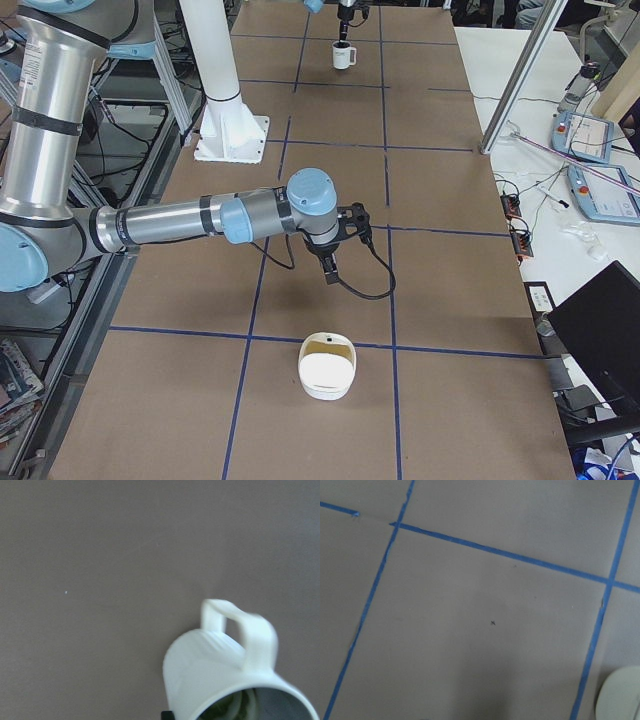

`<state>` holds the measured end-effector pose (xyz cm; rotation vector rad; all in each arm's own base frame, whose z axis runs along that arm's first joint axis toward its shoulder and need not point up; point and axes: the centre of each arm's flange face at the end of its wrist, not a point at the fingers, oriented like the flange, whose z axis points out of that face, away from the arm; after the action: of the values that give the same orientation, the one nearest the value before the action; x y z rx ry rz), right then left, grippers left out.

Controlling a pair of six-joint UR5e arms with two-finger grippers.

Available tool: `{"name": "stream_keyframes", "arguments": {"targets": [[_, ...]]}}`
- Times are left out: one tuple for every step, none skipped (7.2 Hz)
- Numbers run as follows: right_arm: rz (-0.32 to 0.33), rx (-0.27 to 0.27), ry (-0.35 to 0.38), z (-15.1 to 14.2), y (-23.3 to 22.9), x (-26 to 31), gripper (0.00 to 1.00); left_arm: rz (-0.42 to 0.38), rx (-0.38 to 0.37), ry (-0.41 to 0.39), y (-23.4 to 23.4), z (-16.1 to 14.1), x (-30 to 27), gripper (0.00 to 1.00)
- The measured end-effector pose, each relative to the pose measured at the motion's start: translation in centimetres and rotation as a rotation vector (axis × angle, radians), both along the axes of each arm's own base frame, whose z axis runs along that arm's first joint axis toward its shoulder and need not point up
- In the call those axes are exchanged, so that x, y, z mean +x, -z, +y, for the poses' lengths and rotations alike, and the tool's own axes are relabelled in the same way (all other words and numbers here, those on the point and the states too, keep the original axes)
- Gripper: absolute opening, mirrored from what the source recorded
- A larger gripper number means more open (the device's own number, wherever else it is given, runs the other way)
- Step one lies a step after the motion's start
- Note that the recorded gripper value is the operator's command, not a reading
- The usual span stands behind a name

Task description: Left arm hands cup to right arm to dump lemon

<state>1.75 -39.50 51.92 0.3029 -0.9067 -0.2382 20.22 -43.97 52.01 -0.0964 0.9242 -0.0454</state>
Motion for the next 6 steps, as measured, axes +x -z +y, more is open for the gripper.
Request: {"name": "stream_keyframes", "arguments": {"targets": [[-0.022,0.069,-0.037,-1.2,2.4,-1.2,1.0,0.031,0.014,0.032,3.8,-1.9,1.2,0.0],[-0.046,0.118,-0.085,-2.7,5.2,-3.3,1.0,0.056,0.014,0.058,8.1,-4.1,2.8,0.0],[-0.06,0.182,-0.127,-3.9,7.7,-5.6,1.0,0.07,-0.028,0.088,13.3,-6.1,5.4,0.0],[-0.058,0.259,-0.164,-4.5,9.4,-7.8,1.0,0.077,-0.102,0.113,18.8,-7.0,8.8,0.0],[-0.059,0.321,-0.203,-5.0,10.9,-10.1,1.0,0.084,-0.176,0.131,23.7,-6.8,12.5,0.0],[-0.071,0.365,-0.238,-5.7,12.8,-12.3,1.0,0.092,-0.228,0.152,28.0,-6.6,15.6,0.0]]}}
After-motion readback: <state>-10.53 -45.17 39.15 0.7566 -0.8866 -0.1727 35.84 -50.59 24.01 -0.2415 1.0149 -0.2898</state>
